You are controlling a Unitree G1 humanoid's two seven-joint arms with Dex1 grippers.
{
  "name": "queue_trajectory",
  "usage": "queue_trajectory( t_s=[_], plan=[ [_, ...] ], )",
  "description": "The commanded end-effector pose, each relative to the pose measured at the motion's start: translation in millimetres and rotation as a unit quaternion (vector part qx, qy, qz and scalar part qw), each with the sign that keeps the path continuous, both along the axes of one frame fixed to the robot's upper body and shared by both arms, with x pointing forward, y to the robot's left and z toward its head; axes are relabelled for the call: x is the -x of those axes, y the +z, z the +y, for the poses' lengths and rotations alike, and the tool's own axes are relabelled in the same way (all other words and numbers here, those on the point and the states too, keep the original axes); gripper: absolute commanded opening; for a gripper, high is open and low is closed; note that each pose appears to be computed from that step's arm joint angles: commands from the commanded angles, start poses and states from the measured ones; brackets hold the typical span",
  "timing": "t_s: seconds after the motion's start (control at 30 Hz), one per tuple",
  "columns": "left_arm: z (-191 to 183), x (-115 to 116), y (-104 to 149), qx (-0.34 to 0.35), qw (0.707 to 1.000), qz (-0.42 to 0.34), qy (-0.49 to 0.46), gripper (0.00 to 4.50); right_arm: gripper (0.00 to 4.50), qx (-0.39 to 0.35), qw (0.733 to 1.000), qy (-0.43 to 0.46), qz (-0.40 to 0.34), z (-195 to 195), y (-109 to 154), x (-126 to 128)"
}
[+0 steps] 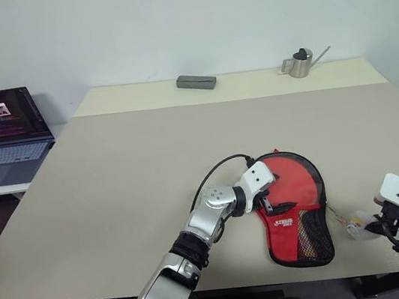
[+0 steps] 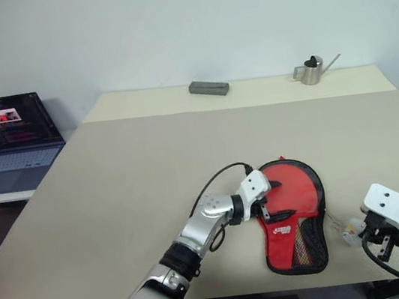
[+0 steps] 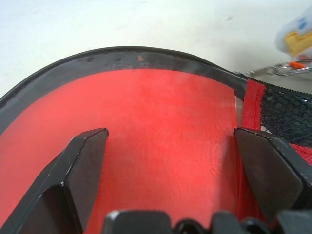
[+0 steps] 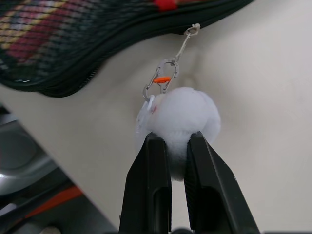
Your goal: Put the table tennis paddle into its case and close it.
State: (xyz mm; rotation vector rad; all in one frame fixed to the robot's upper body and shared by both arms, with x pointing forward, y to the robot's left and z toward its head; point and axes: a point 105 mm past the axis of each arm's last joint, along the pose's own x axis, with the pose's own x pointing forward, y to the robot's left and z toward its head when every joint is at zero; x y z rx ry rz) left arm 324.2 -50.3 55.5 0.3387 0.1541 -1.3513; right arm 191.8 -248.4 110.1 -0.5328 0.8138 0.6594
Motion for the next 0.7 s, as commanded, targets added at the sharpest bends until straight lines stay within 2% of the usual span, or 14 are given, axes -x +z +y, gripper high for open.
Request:
queue_trajectory(
  t_s=[0.03,0.27,0.7],
  plan=[
    [37,29,-91,-0.149,0.983,0.111,0.010,4.50,0.02,-0.004,0.999,0.030,0.011,8,7,10],
    [37,30,-92,-0.151,0.982,0.110,0.006,4.50,0.02,-0.010,0.996,0.068,0.062,13,6,43],
    [36,32,-92,-0.155,0.982,0.110,-0.002,4.50,0.01,-0.048,0.984,0.135,0.107,45,2,80]
  ],
)
